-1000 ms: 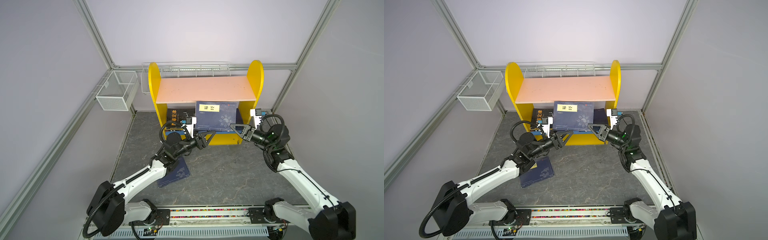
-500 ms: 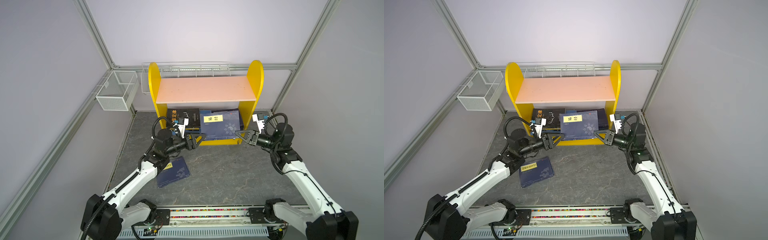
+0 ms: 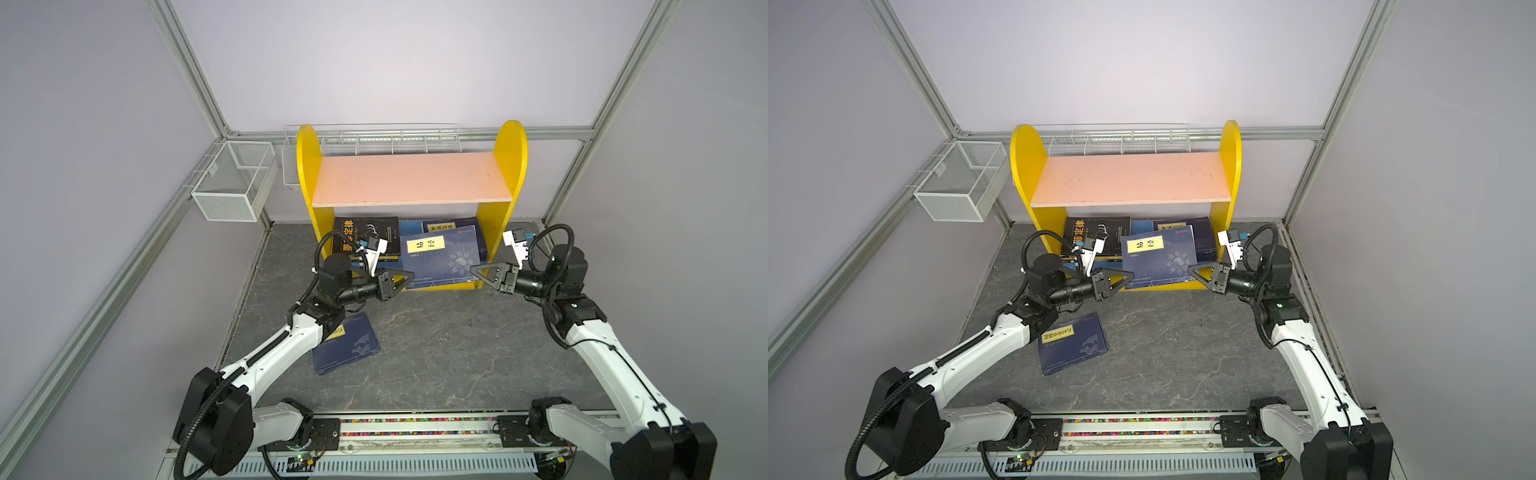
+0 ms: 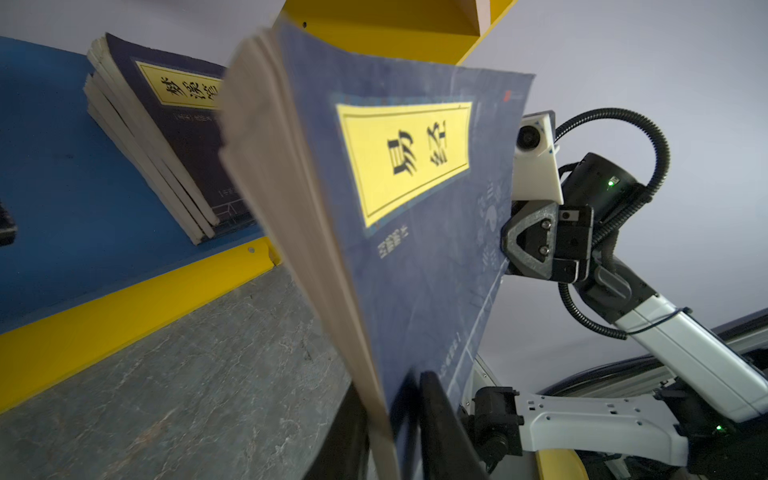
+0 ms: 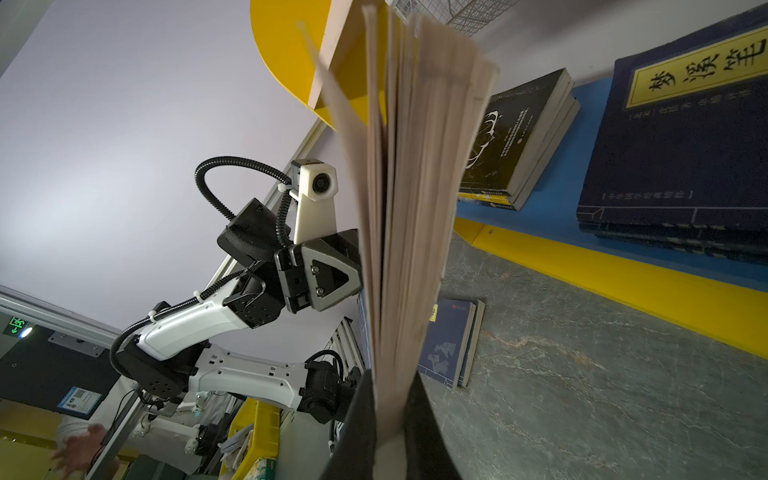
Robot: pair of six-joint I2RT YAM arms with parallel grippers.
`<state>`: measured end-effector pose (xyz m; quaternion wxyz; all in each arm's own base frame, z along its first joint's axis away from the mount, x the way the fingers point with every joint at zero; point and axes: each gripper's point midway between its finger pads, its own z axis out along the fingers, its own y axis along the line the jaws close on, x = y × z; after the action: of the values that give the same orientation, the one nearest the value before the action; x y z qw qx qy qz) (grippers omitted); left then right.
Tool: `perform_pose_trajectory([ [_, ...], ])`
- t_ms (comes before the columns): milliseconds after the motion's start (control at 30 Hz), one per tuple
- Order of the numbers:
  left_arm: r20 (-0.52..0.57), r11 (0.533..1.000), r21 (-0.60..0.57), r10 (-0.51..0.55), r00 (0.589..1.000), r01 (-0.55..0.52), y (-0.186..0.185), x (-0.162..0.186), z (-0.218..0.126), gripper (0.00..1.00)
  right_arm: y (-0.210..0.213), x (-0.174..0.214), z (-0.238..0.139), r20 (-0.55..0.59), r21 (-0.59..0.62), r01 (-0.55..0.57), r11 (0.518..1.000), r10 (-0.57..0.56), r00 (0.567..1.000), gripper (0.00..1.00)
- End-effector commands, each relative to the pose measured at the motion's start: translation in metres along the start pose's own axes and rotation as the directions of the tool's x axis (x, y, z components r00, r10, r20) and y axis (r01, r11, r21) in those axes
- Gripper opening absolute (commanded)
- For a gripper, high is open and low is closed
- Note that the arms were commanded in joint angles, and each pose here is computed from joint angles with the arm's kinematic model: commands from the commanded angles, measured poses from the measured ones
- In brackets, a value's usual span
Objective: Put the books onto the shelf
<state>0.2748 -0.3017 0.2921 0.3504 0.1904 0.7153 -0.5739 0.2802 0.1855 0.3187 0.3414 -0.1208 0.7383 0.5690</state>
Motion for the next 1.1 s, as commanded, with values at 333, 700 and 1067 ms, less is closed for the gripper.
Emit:
perform_pose_trajectory([
  [333, 0.222, 0.997, -0.072, 0.041, 0.974, -0.026, 0.018, -0.058, 0.017, 0.0, -0.059, -0.014, -0.019, 0.126, 0.352, -0.073, 0.933, 0.03, 0.992, 0.62],
  [700, 0.086, 0.987, -0.14, 0.091, 0.992, -0.078, 0.047, -0.07, 0.065, 0.0, -0.105, -0.014, -0.102, 0.298, 0.736, -0.189, 0.65, -0.06, 0.953, 0.65],
  [1067, -0.015, 0.983, -0.176, 0.047, 0.999, -0.049, 0.068, -0.066, 0.117, 0.0, -0.112, -0.004, -0.103, 0.293, 0.739, -0.211, 0.64, -0.023, 0.956, 0.65],
])
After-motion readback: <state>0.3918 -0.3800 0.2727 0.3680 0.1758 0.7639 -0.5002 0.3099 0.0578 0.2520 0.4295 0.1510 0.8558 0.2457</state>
